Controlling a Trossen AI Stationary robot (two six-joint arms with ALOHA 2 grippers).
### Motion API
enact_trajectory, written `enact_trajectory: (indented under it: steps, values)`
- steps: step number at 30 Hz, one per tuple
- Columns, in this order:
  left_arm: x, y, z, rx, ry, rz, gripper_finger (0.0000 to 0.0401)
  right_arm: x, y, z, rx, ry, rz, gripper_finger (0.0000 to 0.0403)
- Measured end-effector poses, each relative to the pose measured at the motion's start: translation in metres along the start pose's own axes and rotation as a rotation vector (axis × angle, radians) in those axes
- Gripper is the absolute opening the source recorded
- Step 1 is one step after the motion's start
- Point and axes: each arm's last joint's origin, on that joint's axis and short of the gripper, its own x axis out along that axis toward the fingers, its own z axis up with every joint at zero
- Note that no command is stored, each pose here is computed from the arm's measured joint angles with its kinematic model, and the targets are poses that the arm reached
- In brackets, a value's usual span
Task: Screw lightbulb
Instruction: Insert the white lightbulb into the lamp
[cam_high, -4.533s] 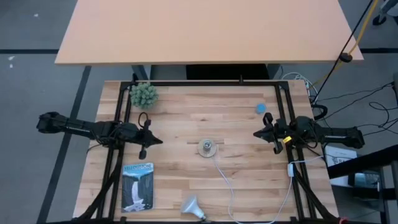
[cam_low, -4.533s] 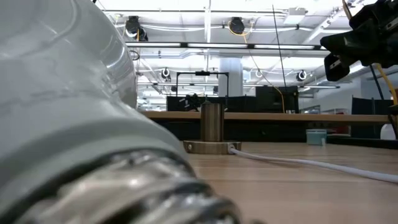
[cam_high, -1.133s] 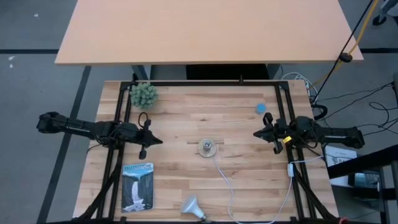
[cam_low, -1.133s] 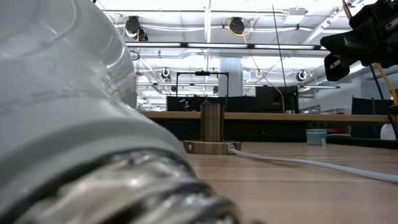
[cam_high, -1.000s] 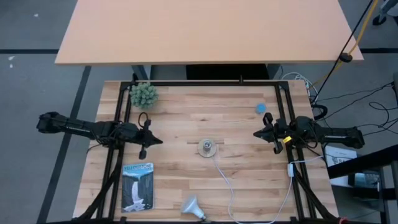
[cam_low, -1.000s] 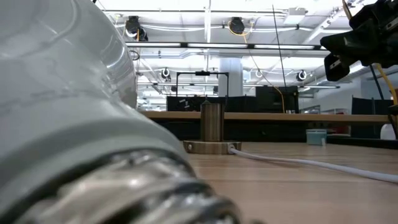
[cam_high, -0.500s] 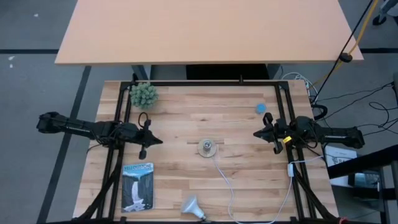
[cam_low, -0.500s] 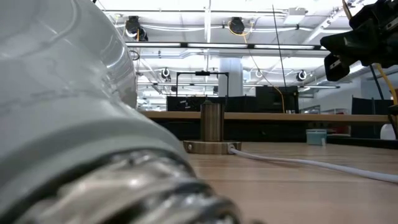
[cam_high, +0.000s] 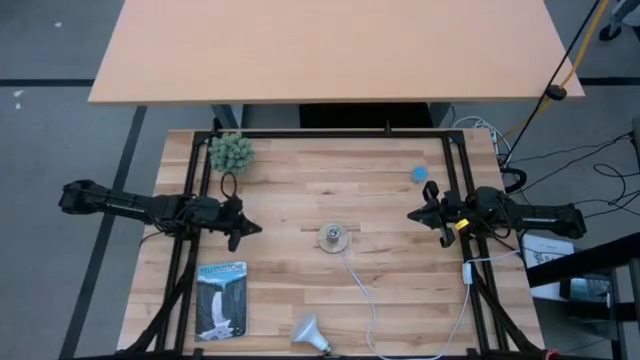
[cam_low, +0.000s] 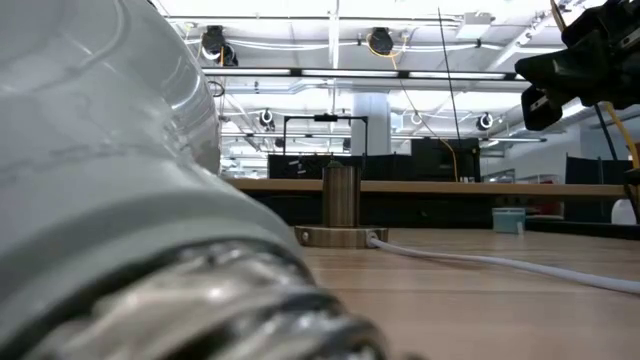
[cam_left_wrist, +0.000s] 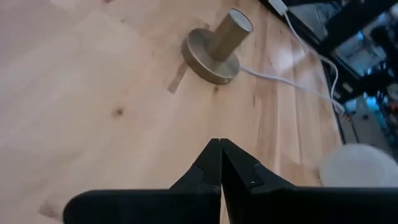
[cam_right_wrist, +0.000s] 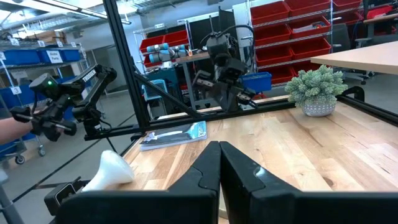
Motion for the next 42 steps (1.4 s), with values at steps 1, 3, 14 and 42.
enact_trajectory:
  steps: [1, 3, 14, 42]
  values:
    - [0.000, 0.000, 0.000, -0.002, -0.004, 0.004, 0.0000, 0.000, 0.000, 0.000, 0.000, 0.000, 0.000, 0.0000]
    - [0.000, 0.000, 0.000, -0.003, -0.007, 0.006, 0.0000, 0.000, 0.000, 0.000, 0.000, 0.000, 0.000, 0.0000]
    - [0.003, -0.006, 0.010, -0.003, -0.165, 0.033, 0.0000, 0.000, 0.000, 0.000, 0.000, 0.000, 0.000, 0.0000]
    - [0.132, -0.224, 0.080, 0.308, 0.527, 0.173, 0.0000, 0.000, 0.000, 0.000, 0.000, 0.000, 0.000, 0.0000]
